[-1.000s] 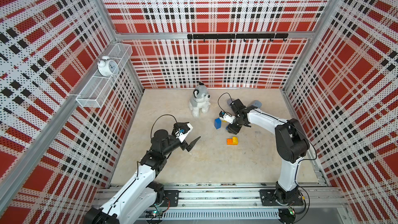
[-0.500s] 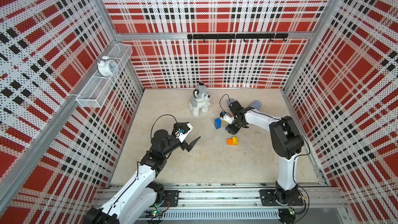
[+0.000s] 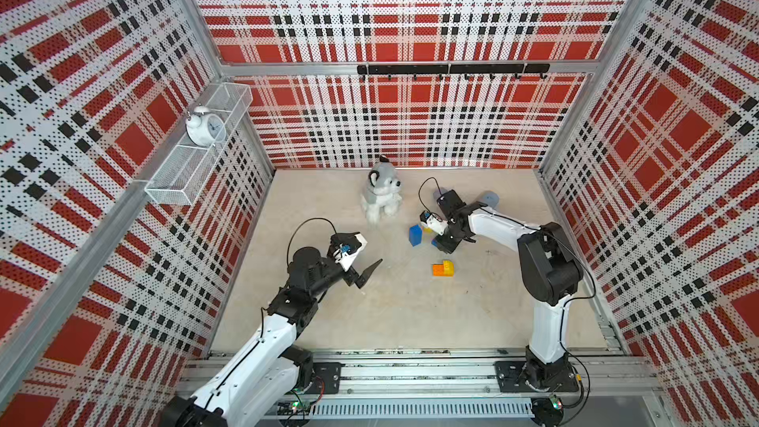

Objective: Assemble a fork with lego
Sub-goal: Pick up the lego brick from the center of the board.

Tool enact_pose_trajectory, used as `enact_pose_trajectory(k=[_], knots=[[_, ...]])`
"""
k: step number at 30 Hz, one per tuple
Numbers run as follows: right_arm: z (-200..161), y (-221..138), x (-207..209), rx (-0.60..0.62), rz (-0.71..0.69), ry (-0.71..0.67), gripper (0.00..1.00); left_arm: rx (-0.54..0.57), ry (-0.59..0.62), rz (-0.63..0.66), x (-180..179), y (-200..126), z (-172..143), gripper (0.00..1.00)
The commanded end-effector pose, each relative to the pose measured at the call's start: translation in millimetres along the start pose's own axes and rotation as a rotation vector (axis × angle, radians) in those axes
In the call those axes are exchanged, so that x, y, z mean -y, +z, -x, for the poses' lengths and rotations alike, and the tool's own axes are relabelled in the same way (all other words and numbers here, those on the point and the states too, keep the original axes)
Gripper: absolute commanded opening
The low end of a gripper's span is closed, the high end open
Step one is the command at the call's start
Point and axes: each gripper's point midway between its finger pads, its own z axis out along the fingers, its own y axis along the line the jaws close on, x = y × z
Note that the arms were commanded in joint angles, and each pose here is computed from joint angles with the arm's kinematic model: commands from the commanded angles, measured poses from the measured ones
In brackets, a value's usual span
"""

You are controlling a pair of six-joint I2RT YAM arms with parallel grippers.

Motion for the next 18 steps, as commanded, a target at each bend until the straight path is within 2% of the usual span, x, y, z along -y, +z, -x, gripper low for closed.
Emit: enact_pose_trajectory(k=[1, 5, 9, 13, 18], knots=[[27.6, -55.6, 0.5, 0.134, -0.042, -0.042, 0.25, 0.108, -0.088, 0.069, -13.8, -7.0, 24.2, 0.98], [35.2, -77.8, -27.3, 0.152, -0.039, -0.089, 0.25, 0.158, -0.092, 0.045, -7.8, -12.7, 33.0, 0.98], [40.8, -75.2, -65.3, 0.149, 0.000, -0.083, 0.25, 0.176, -0.039, 0.067, -7.4, -22.1, 38.7, 0.98], [40.1, -51.3, -106.1, 0.113, 0.036, -0.108, 0.26, 0.178, -0.011, 0.091, -8.2, -29.1, 40.5, 0.98], [37.6, -12.4, -134.4, 0.048, 0.086, -0.140, 0.26, 0.167, -0.006, 0.099, -9.6, -28.5, 37.0, 0.98]])
